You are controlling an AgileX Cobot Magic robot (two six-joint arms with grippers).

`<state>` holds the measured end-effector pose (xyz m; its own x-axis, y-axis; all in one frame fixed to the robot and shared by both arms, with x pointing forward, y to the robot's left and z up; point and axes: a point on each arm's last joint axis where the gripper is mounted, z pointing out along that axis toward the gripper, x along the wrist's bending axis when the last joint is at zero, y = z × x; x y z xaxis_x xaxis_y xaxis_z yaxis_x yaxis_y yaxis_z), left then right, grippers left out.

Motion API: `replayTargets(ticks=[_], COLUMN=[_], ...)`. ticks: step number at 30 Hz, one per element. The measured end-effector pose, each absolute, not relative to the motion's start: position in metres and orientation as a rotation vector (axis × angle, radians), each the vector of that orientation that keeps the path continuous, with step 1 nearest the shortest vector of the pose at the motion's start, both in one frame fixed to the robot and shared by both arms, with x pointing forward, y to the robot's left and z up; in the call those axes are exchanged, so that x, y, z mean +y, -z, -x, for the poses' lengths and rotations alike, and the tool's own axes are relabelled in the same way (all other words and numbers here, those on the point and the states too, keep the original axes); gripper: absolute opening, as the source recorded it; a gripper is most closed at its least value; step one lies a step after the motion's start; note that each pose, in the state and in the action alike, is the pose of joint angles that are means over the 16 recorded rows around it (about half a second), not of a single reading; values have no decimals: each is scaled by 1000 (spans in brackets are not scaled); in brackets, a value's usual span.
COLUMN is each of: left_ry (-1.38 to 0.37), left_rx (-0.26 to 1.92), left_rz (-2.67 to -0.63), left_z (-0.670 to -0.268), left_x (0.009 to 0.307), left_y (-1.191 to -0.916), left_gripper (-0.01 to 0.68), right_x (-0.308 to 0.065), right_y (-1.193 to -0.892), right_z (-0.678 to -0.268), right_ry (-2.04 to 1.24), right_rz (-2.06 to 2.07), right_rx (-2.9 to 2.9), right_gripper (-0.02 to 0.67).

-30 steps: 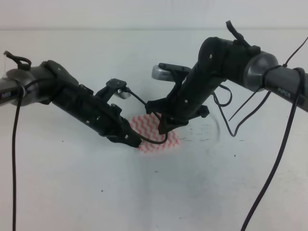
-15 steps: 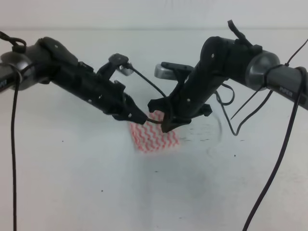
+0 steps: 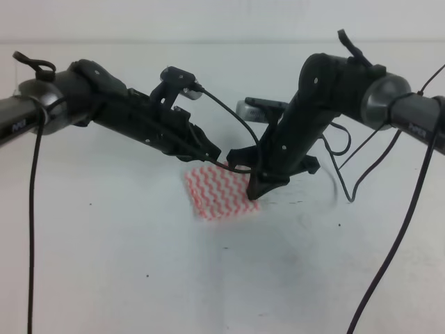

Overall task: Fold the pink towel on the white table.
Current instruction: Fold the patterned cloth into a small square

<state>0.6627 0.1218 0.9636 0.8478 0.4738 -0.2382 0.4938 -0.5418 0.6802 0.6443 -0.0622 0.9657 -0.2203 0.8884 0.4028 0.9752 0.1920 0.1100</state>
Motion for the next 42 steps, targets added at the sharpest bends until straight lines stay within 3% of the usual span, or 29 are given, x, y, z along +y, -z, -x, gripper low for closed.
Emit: replayTargets(ticks=[13, 23, 31, 42], left_ry=[34, 44, 22, -31], left_rx=[695, 694, 677, 707], left_rz=[-2240, -2239, -2242, -2255], left_z=[-662, -661, -655, -653], left_x=[120, 117, 94, 65], left_y=[-962, -962, -958, -932], left_gripper=[0, 0, 0, 0], right_x=[-68, -78, -99, -120], right_y=[-958, -990, -1013, -1022], right_z=[-638, -644, -657, -664], right_ry=[337, 482, 635, 665], right_rz=[1779, 1914, 2062, 2127], right_rx=[-2235, -2258, -2243, -2236], right_gripper=[-18, -18, -18, -18])
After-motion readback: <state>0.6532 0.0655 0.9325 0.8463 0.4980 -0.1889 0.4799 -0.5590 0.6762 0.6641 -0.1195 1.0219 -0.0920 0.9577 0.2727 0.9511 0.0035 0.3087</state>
